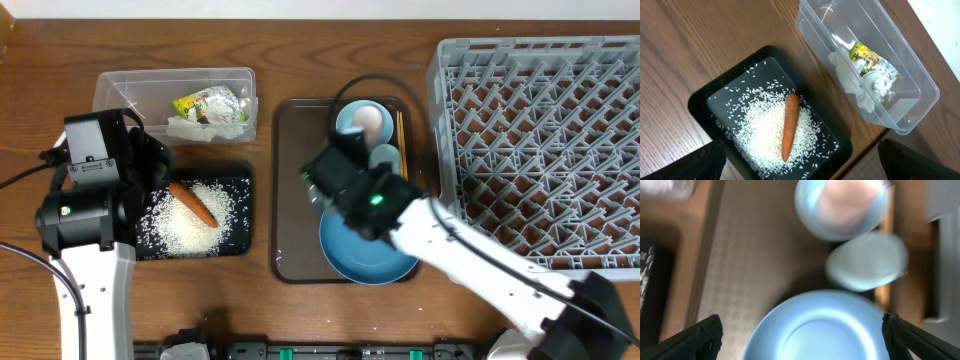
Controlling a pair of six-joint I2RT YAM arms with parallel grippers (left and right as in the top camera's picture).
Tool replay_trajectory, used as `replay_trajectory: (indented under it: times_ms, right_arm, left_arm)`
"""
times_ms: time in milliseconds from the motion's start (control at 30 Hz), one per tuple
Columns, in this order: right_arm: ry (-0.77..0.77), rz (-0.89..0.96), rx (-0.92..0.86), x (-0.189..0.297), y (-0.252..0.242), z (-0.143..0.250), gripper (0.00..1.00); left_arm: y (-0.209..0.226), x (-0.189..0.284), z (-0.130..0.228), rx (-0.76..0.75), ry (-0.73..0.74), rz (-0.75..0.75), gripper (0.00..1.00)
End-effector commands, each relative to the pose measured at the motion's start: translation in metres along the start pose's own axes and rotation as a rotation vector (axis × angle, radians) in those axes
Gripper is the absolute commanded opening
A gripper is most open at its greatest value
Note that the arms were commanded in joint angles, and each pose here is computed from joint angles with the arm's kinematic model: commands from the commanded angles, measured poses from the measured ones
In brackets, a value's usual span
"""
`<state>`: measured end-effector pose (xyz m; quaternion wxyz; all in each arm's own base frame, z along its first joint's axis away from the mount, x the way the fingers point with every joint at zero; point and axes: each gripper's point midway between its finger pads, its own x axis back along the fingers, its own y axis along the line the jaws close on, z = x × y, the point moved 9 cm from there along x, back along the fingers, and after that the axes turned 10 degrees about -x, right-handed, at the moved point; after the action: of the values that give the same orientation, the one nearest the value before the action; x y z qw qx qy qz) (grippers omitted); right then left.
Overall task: Sort waste into correct bins and load items into the dishwasher rack
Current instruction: 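Grasp the light-blue cup on the brown tray with the right gripper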
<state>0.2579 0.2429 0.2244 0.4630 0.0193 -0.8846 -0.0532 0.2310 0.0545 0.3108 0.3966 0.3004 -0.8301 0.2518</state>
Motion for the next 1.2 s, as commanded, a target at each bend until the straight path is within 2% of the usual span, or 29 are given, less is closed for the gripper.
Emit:
replay_trajectory:
  times_ms: [0, 267, 533, 800, 1167]
  right_arm:
    - [-0.061, 0.039, 0.018, 0.004, -0.017, -0.024, 0.99]
    - [-0.059, 0.097, 0.019, -0.008, -0.038, -0.038, 0.99]
    - [-0.108, 0.159, -0.053, -0.016, -0.060, -0.056, 0.99]
    - [-0.091, 0.172, -0.056, -0.042, -0.063, -0.041, 0.99]
    - [0.033, 0.160, -0.003, -0.082, -0.056, -0.021, 0.96]
  left_arm:
    - [0.001, -0.001, -0.001, 0.006, 0.001, -0.008, 0.99]
    - [0.001, -0.001, -0.001, 0.006, 0.001, -0.008, 0.99]
    - [0.001, -0.001, -0.001, 0.006, 0.001, -0.008, 0.99]
    - [0.001, -0.001, -0.001, 0.006, 0.001, -0.008, 0.99]
    - [0.001, -0.001, -0.001, 0.006, 0.001, -0.008, 0.99]
